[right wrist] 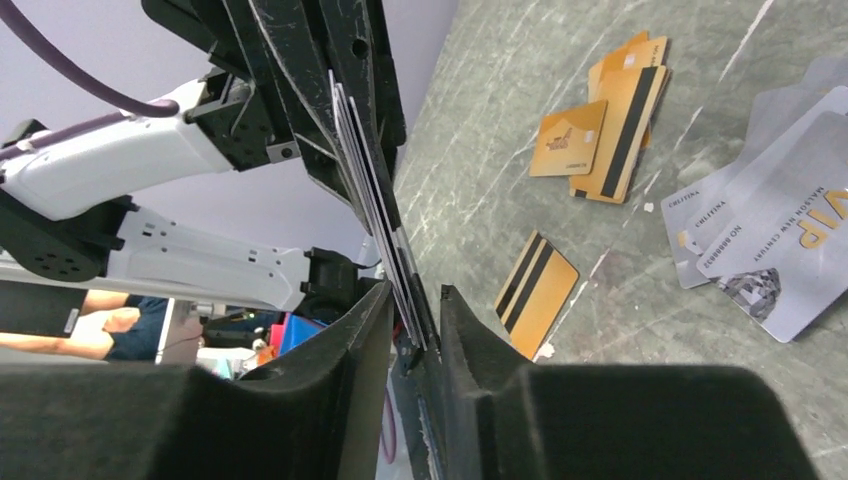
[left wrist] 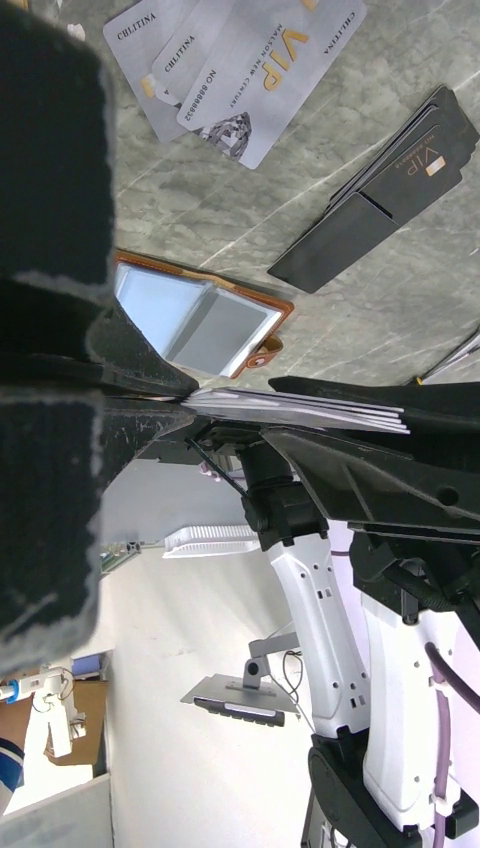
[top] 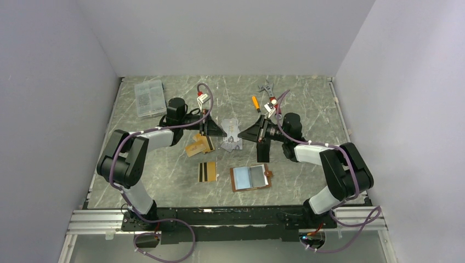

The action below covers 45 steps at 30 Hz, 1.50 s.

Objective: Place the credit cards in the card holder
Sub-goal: Place the credit card at the center of the board.

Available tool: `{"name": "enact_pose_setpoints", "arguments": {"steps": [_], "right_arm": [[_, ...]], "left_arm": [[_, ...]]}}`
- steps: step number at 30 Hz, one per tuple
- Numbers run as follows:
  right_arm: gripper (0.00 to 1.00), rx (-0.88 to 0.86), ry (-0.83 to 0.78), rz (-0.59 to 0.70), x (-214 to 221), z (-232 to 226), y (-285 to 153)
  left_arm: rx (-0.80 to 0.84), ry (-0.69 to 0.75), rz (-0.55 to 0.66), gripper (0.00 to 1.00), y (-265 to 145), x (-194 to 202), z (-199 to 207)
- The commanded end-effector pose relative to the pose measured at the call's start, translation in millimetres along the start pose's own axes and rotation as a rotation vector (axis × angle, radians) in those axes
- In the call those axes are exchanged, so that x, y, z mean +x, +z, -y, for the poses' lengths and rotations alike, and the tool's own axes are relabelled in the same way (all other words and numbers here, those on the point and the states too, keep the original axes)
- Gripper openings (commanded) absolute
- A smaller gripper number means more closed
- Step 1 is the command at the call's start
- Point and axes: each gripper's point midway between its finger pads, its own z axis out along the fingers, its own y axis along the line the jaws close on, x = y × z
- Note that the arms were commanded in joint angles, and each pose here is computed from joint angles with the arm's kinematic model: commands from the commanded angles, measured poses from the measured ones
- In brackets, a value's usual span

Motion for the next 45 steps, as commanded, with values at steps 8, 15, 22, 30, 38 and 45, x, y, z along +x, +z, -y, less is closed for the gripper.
{"name": "enact_pose_setpoints", "arguments": {"steps": [8, 15, 22, 30, 38, 45], "right_arm": [[0.0, -0.136, -0.068, 0.052, -6.1, -30.0, -3.0], [0.0, -0.057, -0.079, 0.066, -1.5, -14.6, -8.1], [0.0, 0.032, -0.038, 0.116, -2.0, 15.6, -20.2], [0.0, 0.079, -0.016, 0.127, -4.2, 33.0, -18.8], [0.0, 0.184, 0.038, 0.137, -10.3, 70.8, -3.2], [0.0, 0.271, 0.071, 0.132, -8.0, 105.9, 12.3]], "left_arm": [[0.033, 0.083, -0.004, 0.0, -2.3, -5.6, 20.9], [0.006, 0.069, 0.001, 0.0, -6.3, -10.8, 15.5], [-0.032, 0.079, 0.06, 0.0, -28.7, -27.4, 9.1], [-0.053, 0.075, 0.085, 0.0, -36.6, -30.9, 2.5], [-0.01, 0.079, 0.054, 0.0, -25.4, -22.4, 12.9], [-0.017, 0.1, 0.018, 0.0, -12.9, -10.5, 17.3]]}}
